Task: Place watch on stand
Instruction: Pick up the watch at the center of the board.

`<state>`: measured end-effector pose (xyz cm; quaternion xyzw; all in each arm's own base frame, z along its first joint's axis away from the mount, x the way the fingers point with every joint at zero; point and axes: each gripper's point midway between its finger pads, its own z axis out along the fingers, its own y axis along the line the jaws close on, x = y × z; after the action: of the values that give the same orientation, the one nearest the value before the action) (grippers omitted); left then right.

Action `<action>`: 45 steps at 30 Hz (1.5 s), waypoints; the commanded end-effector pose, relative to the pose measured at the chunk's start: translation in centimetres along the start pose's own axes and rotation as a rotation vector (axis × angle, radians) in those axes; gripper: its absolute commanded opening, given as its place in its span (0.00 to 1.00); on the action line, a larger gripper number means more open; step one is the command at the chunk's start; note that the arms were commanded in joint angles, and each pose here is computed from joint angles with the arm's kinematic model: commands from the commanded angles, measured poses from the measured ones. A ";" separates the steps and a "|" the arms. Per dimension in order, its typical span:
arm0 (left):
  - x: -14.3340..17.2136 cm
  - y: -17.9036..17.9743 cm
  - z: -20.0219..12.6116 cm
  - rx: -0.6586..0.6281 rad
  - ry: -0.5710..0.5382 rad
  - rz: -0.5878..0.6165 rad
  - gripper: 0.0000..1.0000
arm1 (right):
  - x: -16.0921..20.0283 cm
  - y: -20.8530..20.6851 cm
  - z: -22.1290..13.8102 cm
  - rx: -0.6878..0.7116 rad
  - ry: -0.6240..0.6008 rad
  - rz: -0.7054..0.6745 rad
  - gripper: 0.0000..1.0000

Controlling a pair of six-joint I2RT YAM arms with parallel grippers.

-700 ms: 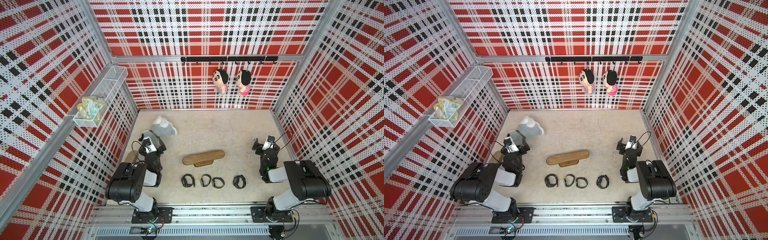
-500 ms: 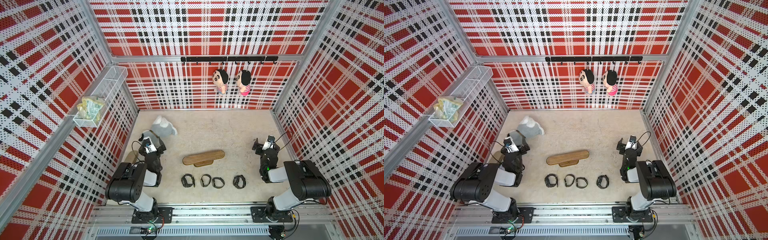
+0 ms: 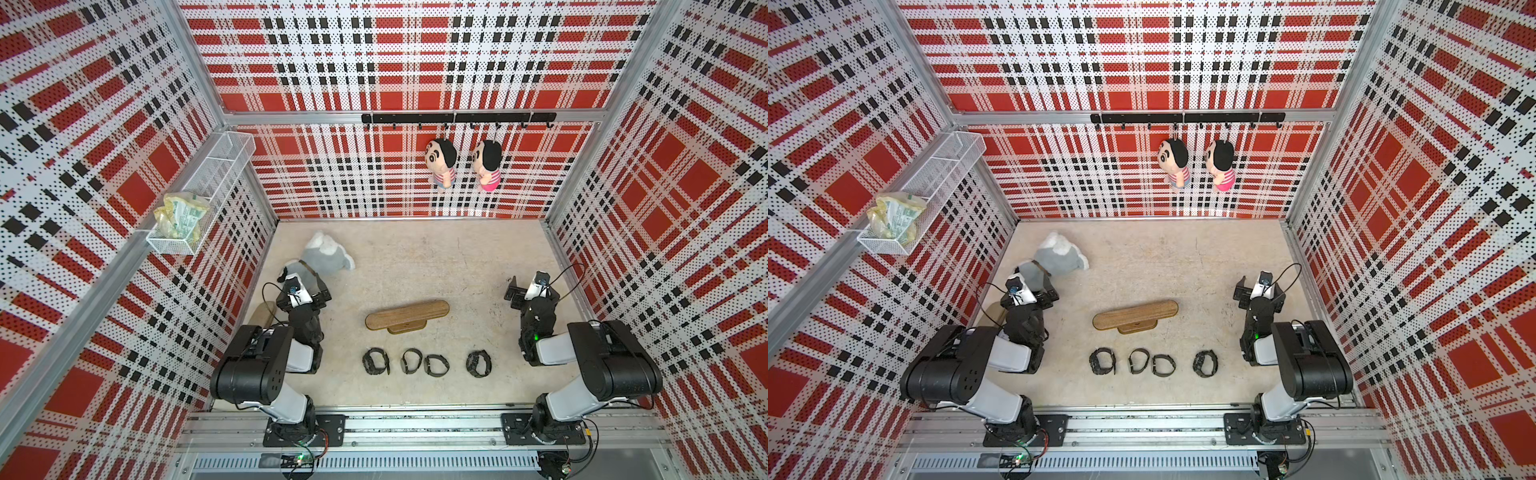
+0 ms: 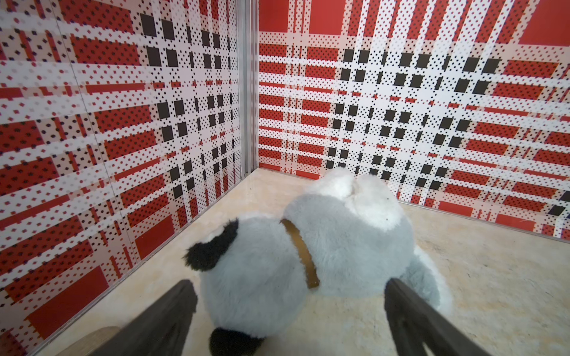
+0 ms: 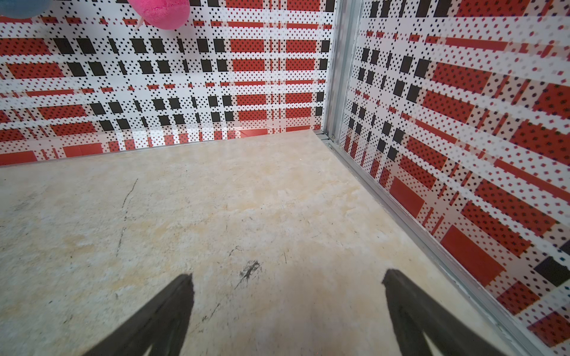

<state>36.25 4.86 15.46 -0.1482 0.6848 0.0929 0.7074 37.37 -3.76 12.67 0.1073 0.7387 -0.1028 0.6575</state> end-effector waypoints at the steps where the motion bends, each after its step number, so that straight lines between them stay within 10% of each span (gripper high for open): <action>1: -1.3 0.6 -0.4 -0.042 -0.042 -0.029 0.98 | -2.0 0.3 -2.0 -0.022 -0.116 0.004 1.00; 6: -4.3 -1.3 -1.6 -0.086 -0.073 0.060 0.98 | -5.9 -3.4 -7.1 0.200 -0.290 0.090 1.00; 9: -7.3 -2.5 -3.5 -0.102 -0.137 0.033 0.98 | -6.6 -2.0 -6.0 0.141 -0.124 0.156 1.00; 12: -9.4 -3.9 -4.5 -0.067 -0.117 0.004 0.98 | -19.9 -5.0 -6.8 0.210 -0.398 0.317 1.00; 13: -10.0 -4.2 -4.7 -0.053 -0.102 -0.015 0.98 | -8.9 -1.7 -4.6 0.086 0.125 0.250 1.00; 16: -11.8 -5.7 -6.0 0.040 -0.052 -0.057 0.98 | -15.0 -1.3 -4.3 0.061 0.012 0.301 1.00; 17: -12.3 -6.3 -6.5 0.080 -0.036 -0.066 0.98 | -8.5 2.2 -5.8 -0.114 0.361 0.240 0.98; 18: -12.6 -6.9 -7.1 0.127 -0.014 -0.073 0.98 | -8.0 2.6 -6.3 -0.137 0.424 0.237 0.96; 31: -7.5 -16.7 -13.4 0.579 0.413 -0.052 0.98 | -7.0 11.3 -12.1 -0.451 0.444 0.138 0.96; 32: -7.1 -17.2 -13.8 0.585 0.437 -0.066 0.98 | 1.7 12.3 -20.6 -0.531 1.027 0.300 0.71; 33: -6.8 -17.5 -14.0 0.588 0.460 -0.079 0.98 | 2.9 12.5 -22.5 -0.526 1.120 0.319 0.62; 45: -5.2 -21.0 -17.2 0.676 0.549 -0.095 0.98 | 8.6 12.6 -26.6 -0.457 1.261 0.205 0.53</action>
<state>27.10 -19.58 21.71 0.0430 0.8304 -0.2043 0.5165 15.03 16.70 7.28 0.0406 0.9692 0.2104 0.1212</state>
